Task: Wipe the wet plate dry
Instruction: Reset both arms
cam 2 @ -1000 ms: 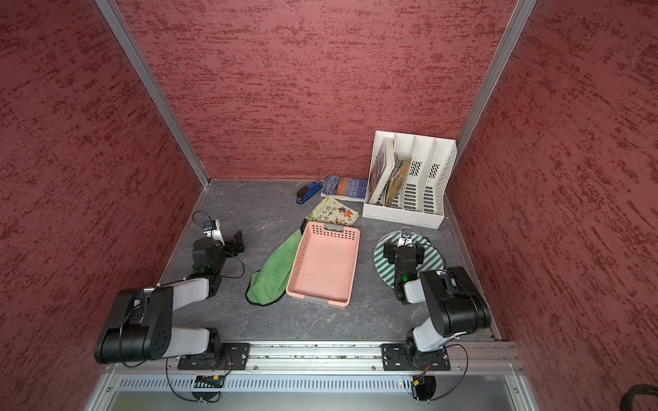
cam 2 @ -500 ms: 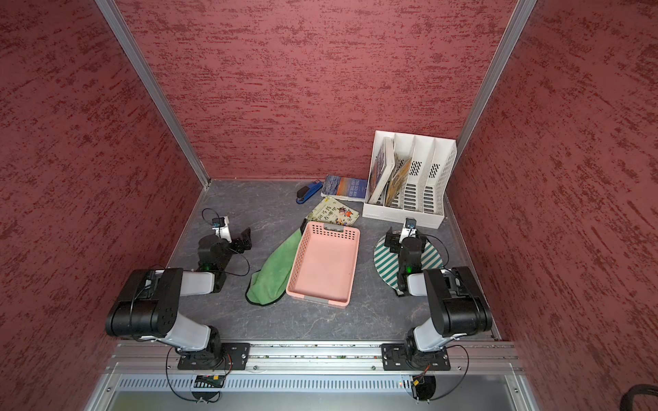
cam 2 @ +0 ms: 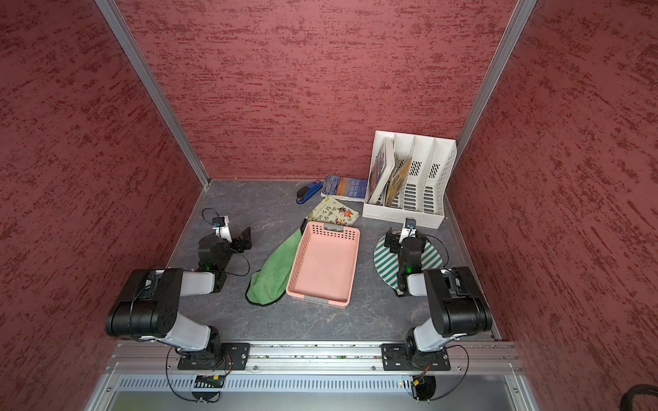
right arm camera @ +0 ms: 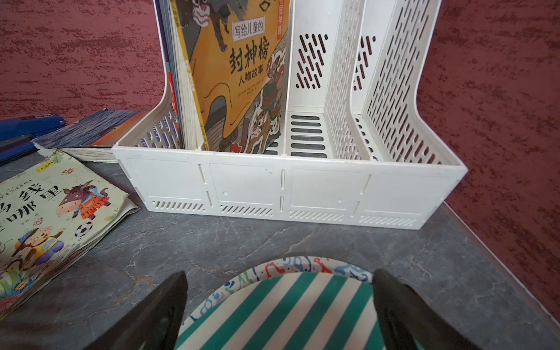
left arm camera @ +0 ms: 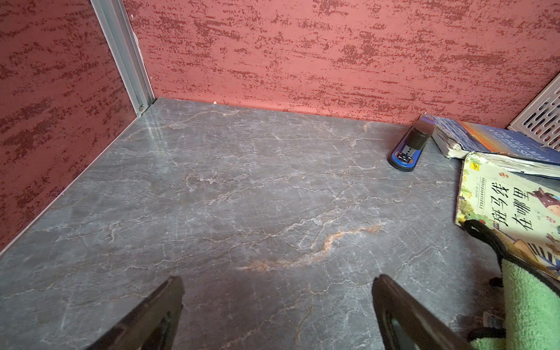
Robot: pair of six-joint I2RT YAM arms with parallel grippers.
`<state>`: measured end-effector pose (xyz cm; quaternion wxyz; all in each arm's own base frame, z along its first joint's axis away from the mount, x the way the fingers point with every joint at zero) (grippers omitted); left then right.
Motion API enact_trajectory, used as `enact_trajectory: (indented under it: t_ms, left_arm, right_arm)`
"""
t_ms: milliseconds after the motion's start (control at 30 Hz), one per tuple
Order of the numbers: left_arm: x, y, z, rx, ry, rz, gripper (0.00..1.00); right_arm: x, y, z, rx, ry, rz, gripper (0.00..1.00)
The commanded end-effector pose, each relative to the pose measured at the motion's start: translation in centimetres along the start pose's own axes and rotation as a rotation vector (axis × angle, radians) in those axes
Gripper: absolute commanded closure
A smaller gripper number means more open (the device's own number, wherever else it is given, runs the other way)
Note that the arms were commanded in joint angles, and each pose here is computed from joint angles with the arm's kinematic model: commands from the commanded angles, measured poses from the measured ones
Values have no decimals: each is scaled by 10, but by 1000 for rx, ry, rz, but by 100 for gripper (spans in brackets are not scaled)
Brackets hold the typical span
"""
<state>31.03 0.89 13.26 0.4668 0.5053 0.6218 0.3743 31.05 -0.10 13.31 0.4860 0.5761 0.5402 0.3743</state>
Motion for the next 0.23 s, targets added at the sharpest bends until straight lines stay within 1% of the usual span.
enact_trajectory:
  t_ms: [0, 200]
  left_arm:
    - [-2, 7, 2, -29, -2, 14, 0]
    - [-2, 7, 2, -30, -2, 15, 0]
  right_arm:
    - [0, 6, 2, -17, 7, 12, 1]
    - [0, 6, 1, -19, 10, 12, 1]
Point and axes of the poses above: each gripper's point midway between its finger pads, its own z axis out along the fingers, its own x axis along the line the jaws close on, y = z × x, the point moved 9 cm from there along -z, back along the fingers, and after that the axes turned 6 degrees about -z, right-handed, at the moved point
